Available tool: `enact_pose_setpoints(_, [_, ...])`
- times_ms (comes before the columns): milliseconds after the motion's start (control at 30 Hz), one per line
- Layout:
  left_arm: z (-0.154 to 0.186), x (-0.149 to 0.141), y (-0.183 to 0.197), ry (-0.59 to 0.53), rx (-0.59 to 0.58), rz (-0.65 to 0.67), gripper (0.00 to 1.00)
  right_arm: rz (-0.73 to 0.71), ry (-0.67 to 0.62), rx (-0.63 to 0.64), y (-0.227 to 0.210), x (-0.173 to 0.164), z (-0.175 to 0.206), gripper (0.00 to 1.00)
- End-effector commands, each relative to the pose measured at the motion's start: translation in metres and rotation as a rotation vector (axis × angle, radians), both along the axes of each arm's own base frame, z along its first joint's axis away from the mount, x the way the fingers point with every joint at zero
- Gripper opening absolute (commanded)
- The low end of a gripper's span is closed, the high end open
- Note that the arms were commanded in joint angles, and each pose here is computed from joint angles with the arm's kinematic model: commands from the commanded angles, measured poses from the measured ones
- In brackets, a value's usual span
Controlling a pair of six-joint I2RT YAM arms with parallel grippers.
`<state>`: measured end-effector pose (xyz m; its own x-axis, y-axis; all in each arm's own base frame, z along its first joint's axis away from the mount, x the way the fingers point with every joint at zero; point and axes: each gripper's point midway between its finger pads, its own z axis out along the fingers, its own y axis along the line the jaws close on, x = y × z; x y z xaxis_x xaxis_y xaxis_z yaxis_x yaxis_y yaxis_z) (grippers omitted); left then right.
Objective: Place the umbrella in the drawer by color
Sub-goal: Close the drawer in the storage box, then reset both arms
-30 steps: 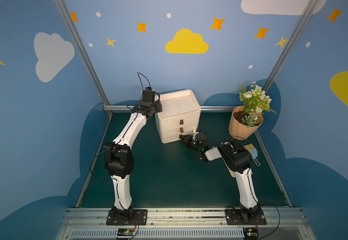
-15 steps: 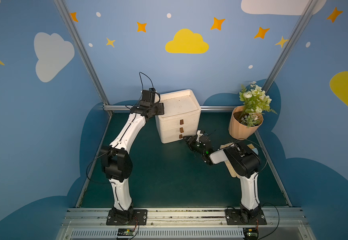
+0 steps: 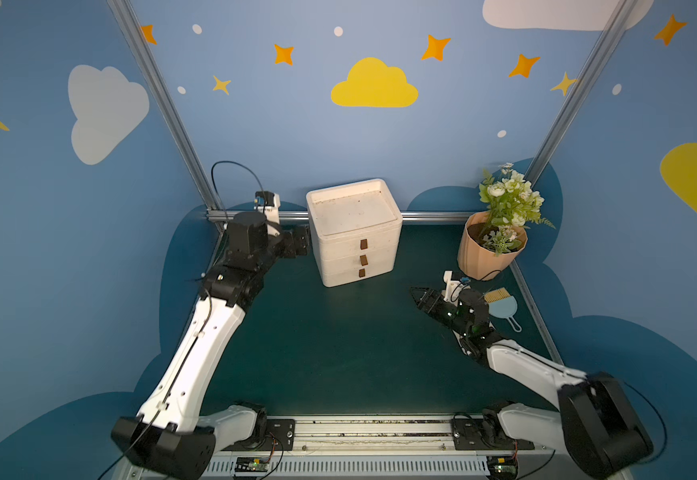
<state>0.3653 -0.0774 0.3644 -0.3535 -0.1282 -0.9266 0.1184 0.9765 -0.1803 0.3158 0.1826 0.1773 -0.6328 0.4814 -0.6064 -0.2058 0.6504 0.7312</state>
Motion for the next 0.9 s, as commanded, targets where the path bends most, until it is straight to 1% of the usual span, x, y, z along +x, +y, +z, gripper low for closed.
enact_pose_setpoints(0, [-0.032,-0.017,0.023,-0.007,-0.042,0.117,1.00,-0.010,0.004,-0.363,-0.042,-0.030,-0.008,0.88])
enact_pose_setpoints(67, [-0.057,-0.031,0.035,-0.001,-0.045,0.170,1.00,-0.052,-0.108,-0.463,-0.062,-0.036,0.011,0.92])
enact_pose_setpoints(167, [-0.096,-0.044,0.051,0.026,-0.019,0.244,1.00,-0.120,-0.195,-0.549,-0.089,-0.044,0.028,0.94])
enact_pose_setpoints(267, [-0.135,-0.052,0.070,0.070,0.032,0.330,1.00,-0.226,-0.213,-0.667,-0.119,-0.045,0.028,0.95])
enact_pose_setpoints(333, [-0.158,-0.056,0.083,0.088,0.064,0.395,1.00,-0.318,-0.208,-0.738,-0.141,-0.042,0.023,0.98])
enact_pose_setpoints(433, [-0.179,-0.057,0.092,0.065,0.113,0.421,1.00,-0.401,-0.228,-0.806,-0.161,-0.035,0.009,0.98])
enact_pose_setpoints(533, [-0.193,-0.056,0.095,0.040,0.185,0.408,1.00,-0.486,-0.201,-0.782,-0.180,-0.025,-0.016,0.98])
enact_pose_setpoints(633, [-0.215,-0.062,0.102,0.097,0.241,0.426,1.00,-0.513,-0.140,-0.726,-0.192,-0.015,-0.045,0.98])
enact_pose_setpoints(700, [-0.229,-0.064,0.103,0.137,0.258,0.423,1.00,-0.528,-0.122,-0.706,-0.197,-0.008,-0.055,0.98])
enact_pose_setpoints(800, [-0.249,-0.064,0.099,0.177,0.269,0.390,1.00,-0.514,-0.133,-0.685,-0.200,0.007,-0.059,0.98])
enact_pose_setpoints(867, [-0.258,-0.061,0.095,0.179,0.267,0.363,1.00,-0.463,-0.149,-0.697,-0.197,0.017,-0.057,0.98])
